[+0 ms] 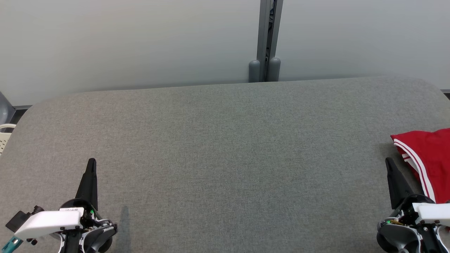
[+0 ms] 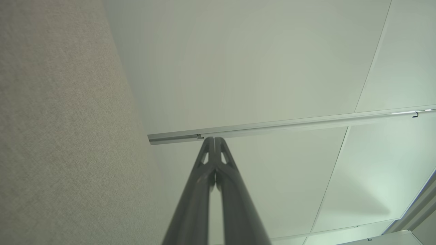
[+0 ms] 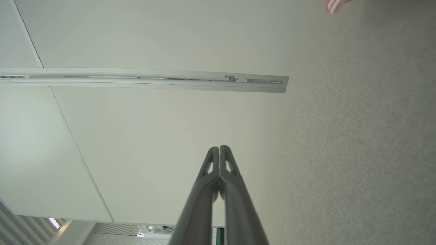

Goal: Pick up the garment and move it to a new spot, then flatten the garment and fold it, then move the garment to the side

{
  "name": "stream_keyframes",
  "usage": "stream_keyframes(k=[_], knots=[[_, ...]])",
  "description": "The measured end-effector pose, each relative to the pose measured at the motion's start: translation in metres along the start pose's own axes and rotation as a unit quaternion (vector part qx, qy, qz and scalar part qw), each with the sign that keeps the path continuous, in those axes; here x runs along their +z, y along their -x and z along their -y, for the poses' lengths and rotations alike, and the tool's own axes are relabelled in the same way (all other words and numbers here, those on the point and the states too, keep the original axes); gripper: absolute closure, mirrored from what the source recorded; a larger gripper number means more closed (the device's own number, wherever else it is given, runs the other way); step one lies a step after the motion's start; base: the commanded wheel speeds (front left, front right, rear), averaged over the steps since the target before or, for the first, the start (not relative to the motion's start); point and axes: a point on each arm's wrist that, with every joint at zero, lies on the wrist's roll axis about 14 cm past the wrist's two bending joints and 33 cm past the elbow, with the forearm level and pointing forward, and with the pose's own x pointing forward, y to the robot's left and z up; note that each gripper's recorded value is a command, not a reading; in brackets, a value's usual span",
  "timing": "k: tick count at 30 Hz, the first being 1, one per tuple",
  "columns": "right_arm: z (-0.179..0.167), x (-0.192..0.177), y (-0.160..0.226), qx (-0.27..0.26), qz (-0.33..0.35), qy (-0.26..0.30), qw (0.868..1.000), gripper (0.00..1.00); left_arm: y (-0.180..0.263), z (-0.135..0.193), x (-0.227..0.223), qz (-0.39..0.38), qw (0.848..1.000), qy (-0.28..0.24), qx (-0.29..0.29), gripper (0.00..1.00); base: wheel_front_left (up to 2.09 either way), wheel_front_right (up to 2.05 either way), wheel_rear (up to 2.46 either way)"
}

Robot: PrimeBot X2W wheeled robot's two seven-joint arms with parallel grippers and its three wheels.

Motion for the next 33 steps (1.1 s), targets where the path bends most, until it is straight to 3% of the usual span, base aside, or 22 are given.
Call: stream_keyframes(k=[33], knots=[[0.0000, 0.0000, 0.0000, 0.000, 0.000, 0.000, 1.000, 1.00, 0.0000, 0.0000, 0.0001, 0.000, 1.000, 0.000, 0.000, 1.00, 0.00, 0.00, 0.00]])
